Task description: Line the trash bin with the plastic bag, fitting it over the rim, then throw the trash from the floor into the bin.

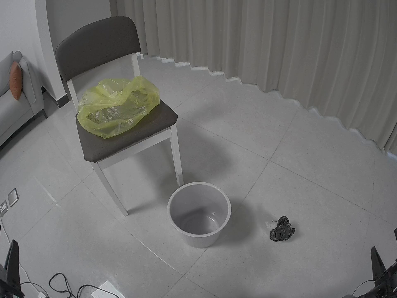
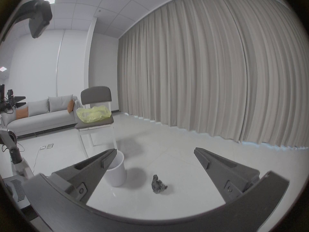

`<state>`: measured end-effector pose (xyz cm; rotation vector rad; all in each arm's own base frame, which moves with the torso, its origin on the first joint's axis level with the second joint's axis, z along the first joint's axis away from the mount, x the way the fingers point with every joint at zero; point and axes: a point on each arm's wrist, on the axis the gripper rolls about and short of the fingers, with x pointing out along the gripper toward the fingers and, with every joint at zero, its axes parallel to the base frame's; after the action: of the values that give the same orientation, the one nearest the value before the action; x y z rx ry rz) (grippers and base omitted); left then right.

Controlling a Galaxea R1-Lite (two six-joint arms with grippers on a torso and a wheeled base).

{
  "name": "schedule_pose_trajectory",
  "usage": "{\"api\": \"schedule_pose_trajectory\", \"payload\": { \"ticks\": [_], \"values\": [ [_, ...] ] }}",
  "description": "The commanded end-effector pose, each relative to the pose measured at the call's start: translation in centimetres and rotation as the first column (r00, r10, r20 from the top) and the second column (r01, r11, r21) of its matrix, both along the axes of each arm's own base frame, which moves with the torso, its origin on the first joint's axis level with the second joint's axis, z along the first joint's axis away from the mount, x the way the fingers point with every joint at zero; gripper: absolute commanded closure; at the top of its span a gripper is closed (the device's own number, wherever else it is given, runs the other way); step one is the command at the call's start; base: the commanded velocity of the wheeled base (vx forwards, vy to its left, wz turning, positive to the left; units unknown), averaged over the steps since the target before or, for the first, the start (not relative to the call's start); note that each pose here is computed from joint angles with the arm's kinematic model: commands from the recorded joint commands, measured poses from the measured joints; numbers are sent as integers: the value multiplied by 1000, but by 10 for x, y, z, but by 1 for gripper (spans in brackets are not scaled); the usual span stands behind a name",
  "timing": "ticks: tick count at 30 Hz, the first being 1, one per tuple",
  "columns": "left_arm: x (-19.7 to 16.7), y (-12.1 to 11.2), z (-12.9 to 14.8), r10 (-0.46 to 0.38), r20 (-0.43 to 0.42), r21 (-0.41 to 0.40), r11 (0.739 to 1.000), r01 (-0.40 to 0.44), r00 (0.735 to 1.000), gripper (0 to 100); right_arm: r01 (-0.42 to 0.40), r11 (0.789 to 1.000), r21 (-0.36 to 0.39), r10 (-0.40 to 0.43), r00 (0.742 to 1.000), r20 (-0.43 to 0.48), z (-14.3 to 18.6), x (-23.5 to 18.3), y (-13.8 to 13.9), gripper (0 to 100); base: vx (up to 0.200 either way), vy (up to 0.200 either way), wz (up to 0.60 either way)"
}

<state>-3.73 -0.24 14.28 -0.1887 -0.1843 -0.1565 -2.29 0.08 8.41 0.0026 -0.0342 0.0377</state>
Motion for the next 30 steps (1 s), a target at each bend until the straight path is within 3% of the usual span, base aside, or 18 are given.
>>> {"api": "schedule_pose_trajectory", "payload": {
  "ticks": [1,12,15,18,20,24,30],
  "values": [
    [6,0,3,2,-54,51,999,1,999,0,9,1000,3,-10,982,188,47,-10,1,0,0,0,0],
    [12,0,19,7,-69,61,998,-2,998,0,-160,987,-15,161,983,89,99,14,4,0,0,0,0],
    [21,0,36,11,-99,62,998,-5,995,0,-215,977,-11,215,976,20,139,48,5,0,0,0,0],
    [27,0,45,19,-118,63,998,-12,993,0,-221,975,-25,221,975,-7,155,67,5,0,0,0,0],
    [37,0,56,28,-145,73,997,-18,989,0,-232,970,-70,231,973,-26,169,90,6,0,0,0,0],
    [63,0,66,61,-229,144,989,-28,972,0,-287,953,-92,285,958,-37,171,113,11,0,0,0,0],
    [120,1,99,164,-319,243,966,-87,933,0,-333,942,-42,328,940,-93,151,127,16,0,0,0,0]
  ]
}}
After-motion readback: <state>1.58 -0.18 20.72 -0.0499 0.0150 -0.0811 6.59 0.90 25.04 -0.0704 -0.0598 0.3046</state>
